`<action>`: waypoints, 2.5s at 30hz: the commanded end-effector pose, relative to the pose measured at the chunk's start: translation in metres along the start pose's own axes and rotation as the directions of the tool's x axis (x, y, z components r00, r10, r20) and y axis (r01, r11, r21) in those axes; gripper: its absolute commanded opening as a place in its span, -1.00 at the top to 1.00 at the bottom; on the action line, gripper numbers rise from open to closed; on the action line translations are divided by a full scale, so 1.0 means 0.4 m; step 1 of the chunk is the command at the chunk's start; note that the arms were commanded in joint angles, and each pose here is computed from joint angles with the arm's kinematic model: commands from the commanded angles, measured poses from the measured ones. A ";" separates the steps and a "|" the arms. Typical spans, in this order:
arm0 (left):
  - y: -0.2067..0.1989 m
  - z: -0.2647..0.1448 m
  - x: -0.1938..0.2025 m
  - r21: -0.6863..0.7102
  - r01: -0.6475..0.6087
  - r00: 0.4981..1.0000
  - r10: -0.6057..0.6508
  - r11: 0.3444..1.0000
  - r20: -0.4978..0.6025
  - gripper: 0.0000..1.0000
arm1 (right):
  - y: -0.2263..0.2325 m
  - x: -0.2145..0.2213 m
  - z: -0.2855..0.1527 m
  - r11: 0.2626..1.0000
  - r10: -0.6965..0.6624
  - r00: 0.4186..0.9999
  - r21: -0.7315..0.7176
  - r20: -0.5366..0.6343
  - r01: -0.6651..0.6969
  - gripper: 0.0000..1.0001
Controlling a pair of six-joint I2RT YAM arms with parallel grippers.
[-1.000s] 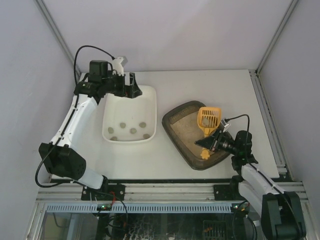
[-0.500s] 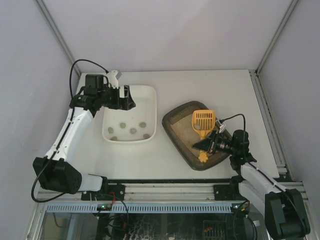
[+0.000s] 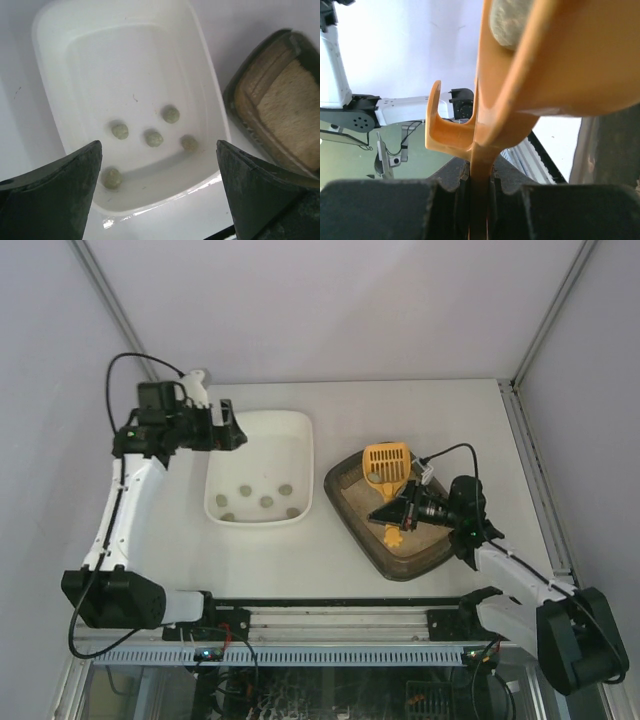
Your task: Clean the litter box
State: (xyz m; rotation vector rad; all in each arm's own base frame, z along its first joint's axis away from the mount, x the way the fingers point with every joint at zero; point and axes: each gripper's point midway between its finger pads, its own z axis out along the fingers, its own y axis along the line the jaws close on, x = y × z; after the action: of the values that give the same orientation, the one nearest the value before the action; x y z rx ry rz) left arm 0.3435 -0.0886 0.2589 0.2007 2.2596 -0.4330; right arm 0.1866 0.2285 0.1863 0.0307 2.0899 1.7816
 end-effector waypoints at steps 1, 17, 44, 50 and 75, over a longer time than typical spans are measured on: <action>0.024 -0.129 -0.111 0.202 0.111 0.988 -0.130 0.973 0.080 -0.99 | 0.071 -0.018 0.064 0.998 -0.057 0.997 -0.018 -0.042 0.057 1.00; 0.196 -0.245 0.079 -0.161 0.116 0.991 -0.105 0.980 0.077 -0.99 | -0.080 -0.128 0.480 0.506 -0.335 0.740 0.552 -0.583 0.663 1.00; 0.225 -0.219 0.109 -0.196 0.165 0.984 -0.148 0.967 0.099 -0.99 | 0.139 -0.238 0.334 0.189 -0.635 0.578 0.623 -0.512 0.759 1.00; 0.232 -0.193 0.108 -0.178 0.205 0.978 -0.193 0.962 0.084 -0.99 | -0.033 -0.265 0.051 0.397 -0.403 0.794 0.694 -0.456 0.600 1.00; 0.222 -0.182 0.086 -0.135 0.251 0.967 -0.242 0.959 0.080 -0.99 | -0.368 0.030 -0.060 0.616 0.084 0.873 0.714 -0.480 0.333 1.00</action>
State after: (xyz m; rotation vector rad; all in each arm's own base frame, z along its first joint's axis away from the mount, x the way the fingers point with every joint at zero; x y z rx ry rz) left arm 0.2919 0.0261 0.2403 -0.1909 2.2988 -0.3698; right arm 0.2257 0.1818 0.0630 -0.3756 2.8619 0.6772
